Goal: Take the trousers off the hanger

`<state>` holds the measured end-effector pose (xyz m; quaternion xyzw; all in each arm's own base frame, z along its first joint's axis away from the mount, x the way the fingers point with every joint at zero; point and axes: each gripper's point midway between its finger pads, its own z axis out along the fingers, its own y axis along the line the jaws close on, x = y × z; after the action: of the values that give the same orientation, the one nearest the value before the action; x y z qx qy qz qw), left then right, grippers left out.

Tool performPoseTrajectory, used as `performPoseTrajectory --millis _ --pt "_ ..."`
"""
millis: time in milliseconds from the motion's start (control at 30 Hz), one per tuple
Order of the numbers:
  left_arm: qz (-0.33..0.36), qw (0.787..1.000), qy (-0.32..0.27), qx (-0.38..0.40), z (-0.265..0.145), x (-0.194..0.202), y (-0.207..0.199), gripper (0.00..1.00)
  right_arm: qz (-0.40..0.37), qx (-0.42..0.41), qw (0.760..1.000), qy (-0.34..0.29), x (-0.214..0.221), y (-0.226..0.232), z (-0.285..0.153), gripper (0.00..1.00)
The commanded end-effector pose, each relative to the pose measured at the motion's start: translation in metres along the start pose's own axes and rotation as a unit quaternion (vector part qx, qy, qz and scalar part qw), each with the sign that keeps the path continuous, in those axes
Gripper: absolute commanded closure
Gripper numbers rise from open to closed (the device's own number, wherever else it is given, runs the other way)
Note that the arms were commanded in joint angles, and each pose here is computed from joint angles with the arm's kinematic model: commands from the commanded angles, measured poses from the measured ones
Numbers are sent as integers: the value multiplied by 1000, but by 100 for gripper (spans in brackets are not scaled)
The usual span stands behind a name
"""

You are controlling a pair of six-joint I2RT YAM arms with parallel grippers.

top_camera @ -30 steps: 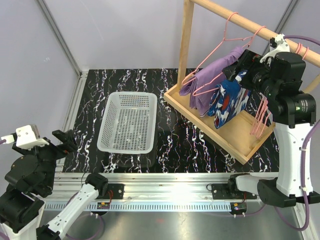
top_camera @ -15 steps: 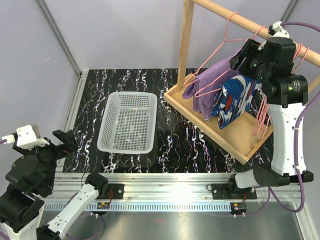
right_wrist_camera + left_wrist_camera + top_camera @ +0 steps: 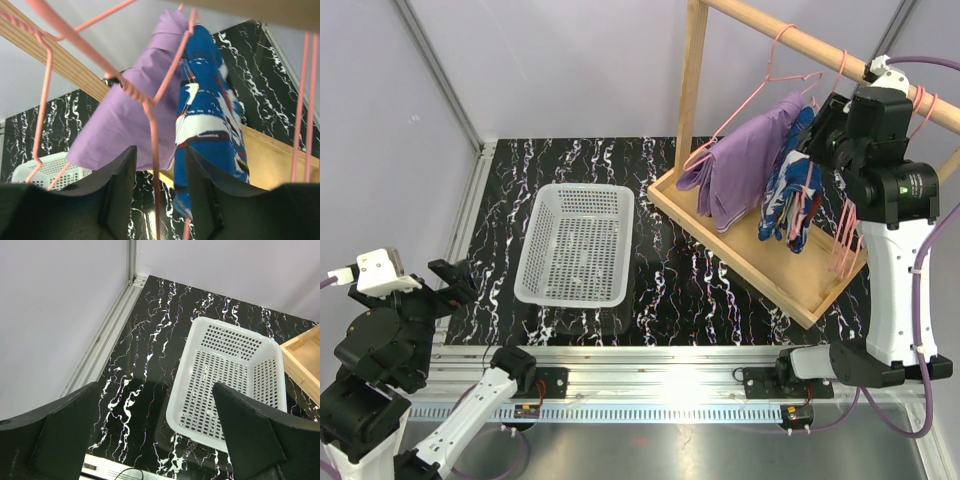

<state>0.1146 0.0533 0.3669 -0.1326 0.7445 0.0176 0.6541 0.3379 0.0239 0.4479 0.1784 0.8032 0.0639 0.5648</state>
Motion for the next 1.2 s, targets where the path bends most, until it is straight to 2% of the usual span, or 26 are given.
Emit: performPoseTrajectory --millis 0,200,533,733,800,1167 --pt "-5 1000 -8 11 4 -6 -7 1 2 55 998 34 24 -24 -1 53" --pt "-4 1000 -8 13 5 -4 -9 1 -4 51 998 48 33 -26 -6 77" --pt "0 1000 -4 14 7 3 -9 1 -17 68 996 55 53 -43 -14 79" --pt "2 1000 -4 11 6 3 -7 1 -25 78 995 51 54 -49 -19 92" --pt "1 1000 -4 12 6 3 -7 1 -31 80 995 47 50 -50 -21 100" --pt "-5 1000 -1 18 5 4 -9 1 -54 55 997 -14 -6 -36 -47 100"
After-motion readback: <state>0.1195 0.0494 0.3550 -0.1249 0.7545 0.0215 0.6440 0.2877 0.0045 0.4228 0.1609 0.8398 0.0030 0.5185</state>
